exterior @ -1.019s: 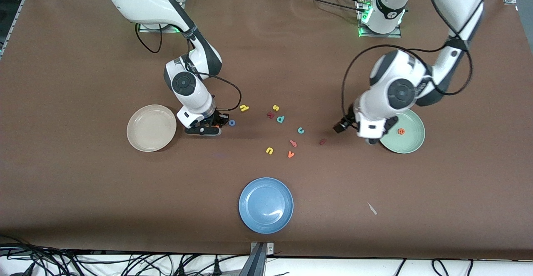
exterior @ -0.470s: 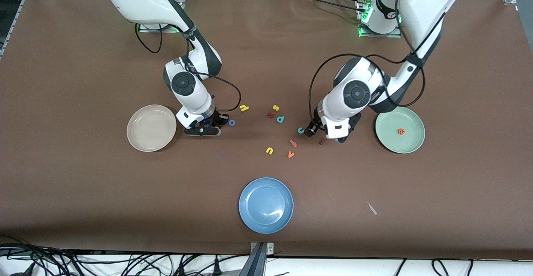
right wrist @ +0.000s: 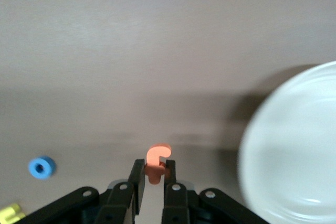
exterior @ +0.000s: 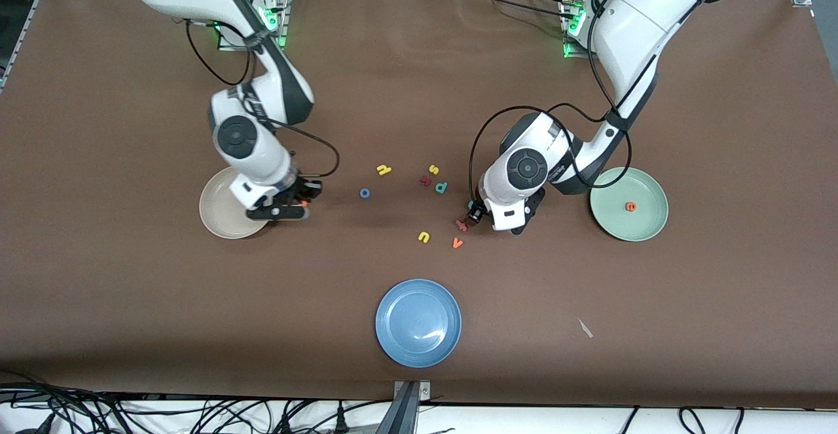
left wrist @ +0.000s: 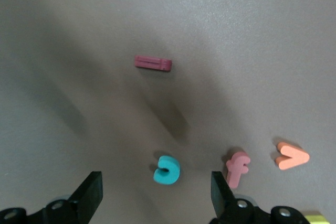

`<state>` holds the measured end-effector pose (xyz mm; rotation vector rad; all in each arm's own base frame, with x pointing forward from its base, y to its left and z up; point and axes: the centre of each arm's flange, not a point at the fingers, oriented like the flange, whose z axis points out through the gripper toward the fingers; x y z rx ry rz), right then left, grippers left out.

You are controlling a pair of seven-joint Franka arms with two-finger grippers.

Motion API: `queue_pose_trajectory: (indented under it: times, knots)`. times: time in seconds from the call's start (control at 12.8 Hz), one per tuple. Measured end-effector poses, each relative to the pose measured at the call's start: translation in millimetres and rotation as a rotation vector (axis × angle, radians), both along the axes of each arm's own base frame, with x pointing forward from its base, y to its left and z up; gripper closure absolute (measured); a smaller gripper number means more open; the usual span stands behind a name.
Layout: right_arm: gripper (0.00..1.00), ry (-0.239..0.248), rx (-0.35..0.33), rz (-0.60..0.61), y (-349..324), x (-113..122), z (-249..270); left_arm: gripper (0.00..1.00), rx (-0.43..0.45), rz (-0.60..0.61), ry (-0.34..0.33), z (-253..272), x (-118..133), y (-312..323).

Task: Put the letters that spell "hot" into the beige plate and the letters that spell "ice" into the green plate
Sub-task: 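Place the orange f on the beige plate while the left gripper grasps cyan letter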

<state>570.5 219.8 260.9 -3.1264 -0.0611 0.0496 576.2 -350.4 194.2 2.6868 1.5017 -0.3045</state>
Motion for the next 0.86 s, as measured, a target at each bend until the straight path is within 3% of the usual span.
queue_pose_trajectory:
  times: [0.24, 0.31, 0.55, 0.71, 0.86]
  knots:
    - [0.81, 0.040, -0.010, 0.066, -57, 7, 25, 0.15, 0.006, -0.007, -0.004, -13, 0, 1]
    - [0.81, 0.047, -0.009, 0.087, -76, 7, 26, 0.26, 0.010, -0.013, -0.001, -16, -1, 1]
    - [0.81, 0.079, -0.007, 0.112, -123, 1, 16, 0.29, 0.012, -0.026, 0.011, -25, -9, -8]
    - [0.64, 0.090, -0.007, 0.112, -126, -2, 11, 0.33, 0.011, -0.028, 0.010, -24, -11, -14]
    - [0.59, 0.092, -0.005, 0.115, -123, -3, 11, 0.39, 0.010, -0.023, 0.007, -24, -13, -17]
